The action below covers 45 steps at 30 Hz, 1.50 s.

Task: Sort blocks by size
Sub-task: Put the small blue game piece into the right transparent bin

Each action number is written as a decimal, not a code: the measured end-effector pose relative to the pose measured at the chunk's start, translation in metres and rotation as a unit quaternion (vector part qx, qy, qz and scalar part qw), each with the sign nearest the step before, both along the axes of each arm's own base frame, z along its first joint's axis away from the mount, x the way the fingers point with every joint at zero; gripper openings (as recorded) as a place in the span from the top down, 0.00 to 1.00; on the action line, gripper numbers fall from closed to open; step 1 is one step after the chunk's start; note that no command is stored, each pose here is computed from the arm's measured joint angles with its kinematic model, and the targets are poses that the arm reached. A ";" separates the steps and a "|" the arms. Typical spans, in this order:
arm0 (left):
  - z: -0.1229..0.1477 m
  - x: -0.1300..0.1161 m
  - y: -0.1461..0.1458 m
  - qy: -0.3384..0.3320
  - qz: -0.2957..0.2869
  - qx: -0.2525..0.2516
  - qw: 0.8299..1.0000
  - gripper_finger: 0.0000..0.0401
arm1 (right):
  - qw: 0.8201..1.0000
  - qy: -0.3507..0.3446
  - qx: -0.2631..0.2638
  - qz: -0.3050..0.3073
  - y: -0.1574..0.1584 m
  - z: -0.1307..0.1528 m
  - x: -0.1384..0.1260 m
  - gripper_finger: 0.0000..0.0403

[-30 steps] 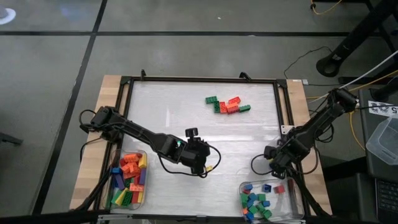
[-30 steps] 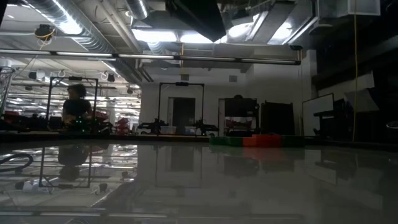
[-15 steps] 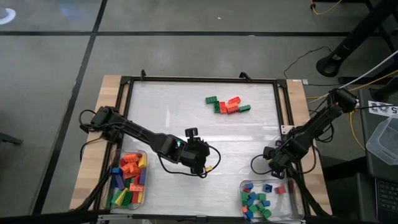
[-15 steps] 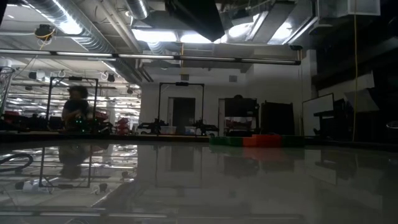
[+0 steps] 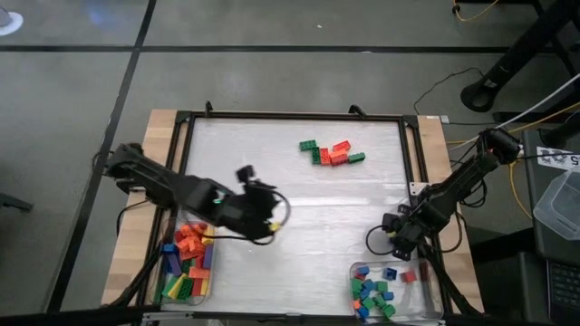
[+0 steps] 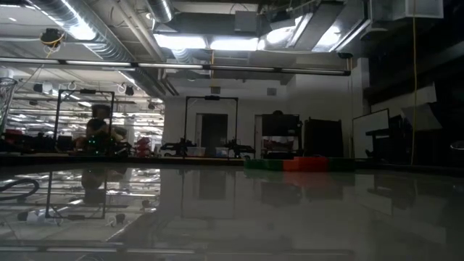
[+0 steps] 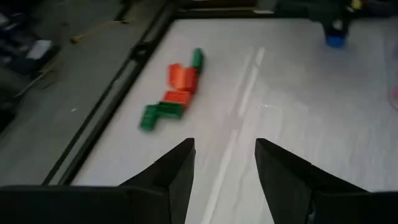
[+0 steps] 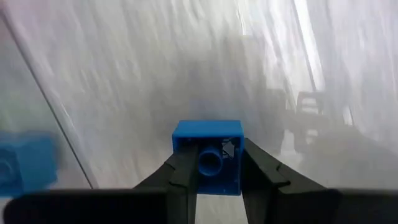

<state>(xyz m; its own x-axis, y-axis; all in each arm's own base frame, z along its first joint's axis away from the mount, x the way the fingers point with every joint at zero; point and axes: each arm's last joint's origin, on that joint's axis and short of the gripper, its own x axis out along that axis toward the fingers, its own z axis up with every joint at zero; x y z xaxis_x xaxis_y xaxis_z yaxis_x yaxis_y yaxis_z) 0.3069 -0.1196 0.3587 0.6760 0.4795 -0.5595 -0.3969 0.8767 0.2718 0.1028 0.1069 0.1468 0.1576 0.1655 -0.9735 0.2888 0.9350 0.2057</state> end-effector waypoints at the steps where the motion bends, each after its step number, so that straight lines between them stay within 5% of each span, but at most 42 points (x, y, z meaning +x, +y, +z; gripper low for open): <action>1: 0.005 -0.009 -0.001 -0.006 0.011 0.000 1.000 0.61 | 1.000 -0.012 0.000 0.003 0.001 0.000 0.001 0.79; 8: 0.009 -0.061 -0.018 -0.021 0.074 0.010 0.997 0.61 | 0.988 -0.148 -0.015 0.040 0.008 0.006 0.017 0.77; 14: 0.000 -0.082 -0.041 -0.027 0.089 -0.011 0.996 0.61 | 0.953 -0.300 -0.044 0.012 0.004 0.020 0.047 0.78; 17: -0.007 -0.085 -0.054 -0.024 0.074 -0.009 0.997 0.61 | 0.920 -0.388 -0.045 0.015 -0.001 0.034 0.067 0.77; 23: -0.023 -0.085 -0.073 0.023 0.051 -0.018 0.998 0.61 | 0.825 -0.558 -0.063 0.054 -0.016 0.063 0.106 0.77; 27: -0.029 -0.087 -0.080 0.042 0.047 -0.022 0.998 0.61 | 0.774 -0.623 -0.078 0.080 -0.030 0.067 0.131 0.77; 34: -0.029 -0.089 -0.080 0.027 0.063 -0.027 0.997 0.61 | 0.779 -0.614 -0.072 0.105 -0.047 0.063 0.198 0.77; 38: -0.033 -0.081 -0.079 0.040 0.060 -0.011 0.997 0.61 | 0.758 -0.628 -0.049 0.168 -0.048 0.069 0.236 0.77; 42: -0.040 -0.072 -0.081 0.100 -0.010 0.064 0.993 0.61 | 0.731 -0.649 -0.029 0.207 -0.044 0.081 0.263 0.77; 45: -0.048 -0.063 -0.088 0.165 -0.096 0.146 0.971 0.61 | 0.720 -0.663 -0.026 0.201 -0.042 0.096 0.277 0.77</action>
<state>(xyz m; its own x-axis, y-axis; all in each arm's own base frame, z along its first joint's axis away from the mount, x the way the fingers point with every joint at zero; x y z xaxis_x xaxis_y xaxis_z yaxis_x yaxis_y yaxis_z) 0.2438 -0.2072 0.3106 0.5759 0.5335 -0.6195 -0.0834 0.7921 0.6047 0.3794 0.0651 0.2428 0.9045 0.4261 -0.0165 -0.4259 0.9047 0.0134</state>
